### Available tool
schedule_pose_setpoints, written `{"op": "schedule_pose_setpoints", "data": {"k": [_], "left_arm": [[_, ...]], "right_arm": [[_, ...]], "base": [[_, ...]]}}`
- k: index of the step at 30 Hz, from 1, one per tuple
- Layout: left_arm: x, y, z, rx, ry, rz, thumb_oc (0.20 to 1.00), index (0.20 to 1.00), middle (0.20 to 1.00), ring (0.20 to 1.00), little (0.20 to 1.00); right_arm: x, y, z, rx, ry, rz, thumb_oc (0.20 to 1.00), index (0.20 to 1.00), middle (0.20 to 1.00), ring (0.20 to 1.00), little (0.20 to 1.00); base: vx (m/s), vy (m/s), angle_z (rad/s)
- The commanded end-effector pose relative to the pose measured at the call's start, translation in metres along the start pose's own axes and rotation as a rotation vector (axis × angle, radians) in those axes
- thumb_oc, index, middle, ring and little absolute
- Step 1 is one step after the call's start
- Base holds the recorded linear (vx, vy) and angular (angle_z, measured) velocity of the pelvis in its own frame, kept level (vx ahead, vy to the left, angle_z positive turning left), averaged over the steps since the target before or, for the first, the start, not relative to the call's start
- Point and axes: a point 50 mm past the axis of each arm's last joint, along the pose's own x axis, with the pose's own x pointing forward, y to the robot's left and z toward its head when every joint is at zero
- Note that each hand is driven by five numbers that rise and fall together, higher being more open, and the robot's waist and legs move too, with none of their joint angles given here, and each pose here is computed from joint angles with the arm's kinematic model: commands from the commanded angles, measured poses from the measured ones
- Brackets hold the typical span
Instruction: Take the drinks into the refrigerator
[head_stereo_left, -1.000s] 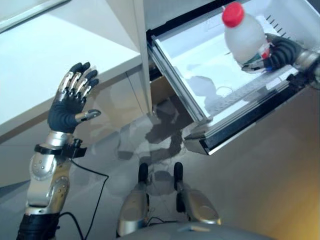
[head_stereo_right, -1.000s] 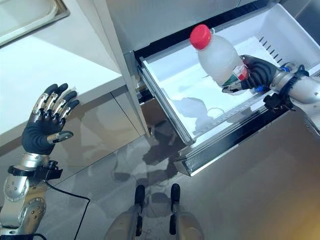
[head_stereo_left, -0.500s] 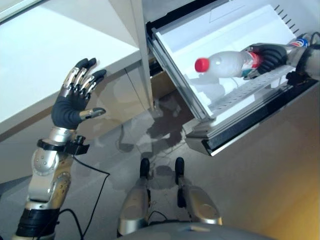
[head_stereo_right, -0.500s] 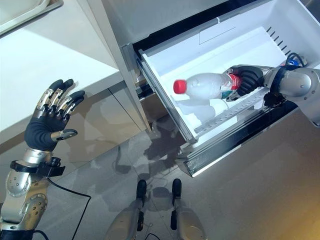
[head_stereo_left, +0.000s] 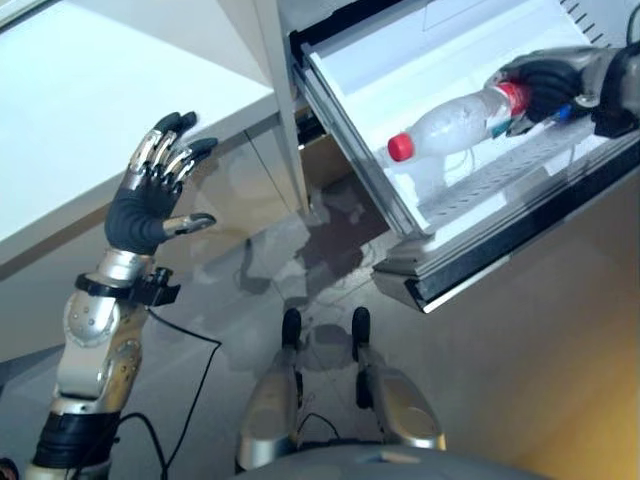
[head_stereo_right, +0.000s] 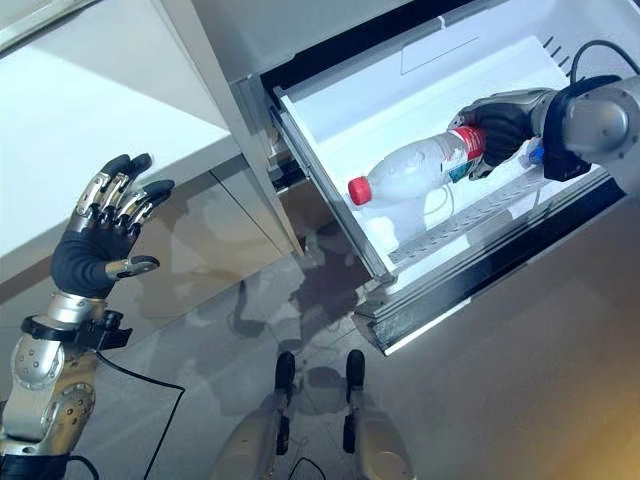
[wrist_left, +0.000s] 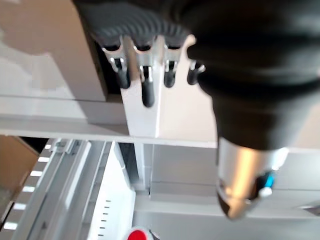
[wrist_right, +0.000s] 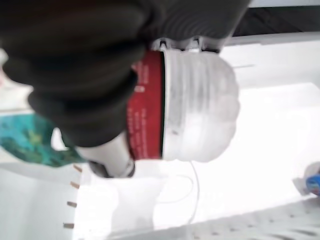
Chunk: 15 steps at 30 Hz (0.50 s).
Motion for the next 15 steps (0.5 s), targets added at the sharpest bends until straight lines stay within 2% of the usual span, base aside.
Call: {"op": "schedule_pose_setpoints", "data": {"k": [1,15], "left_arm": [[-0.0061,0.0023,0.0148,0.084,-0.007,-0.029,1.000,1.000,1.000,1.000,1.000],[-0.0003,0.0011,0.0139,0.075,-0.022,-0.016,1.000,1.000,1.000,1.000,1.000]], "right_arm": [[-0.0278,-0.0438,-0.0003,-0.068,0.030,-0.136,0.200,0.200,0.200,0.200,0.200],[-0.0298,-0.0455,-0.0039,-0.059,0.053,-0.157,0.200,0.200,0.200,0.200,0.200]], "base": [[-0.01,-0.037,0.02],[0.01,-0.031,0.06]]}}
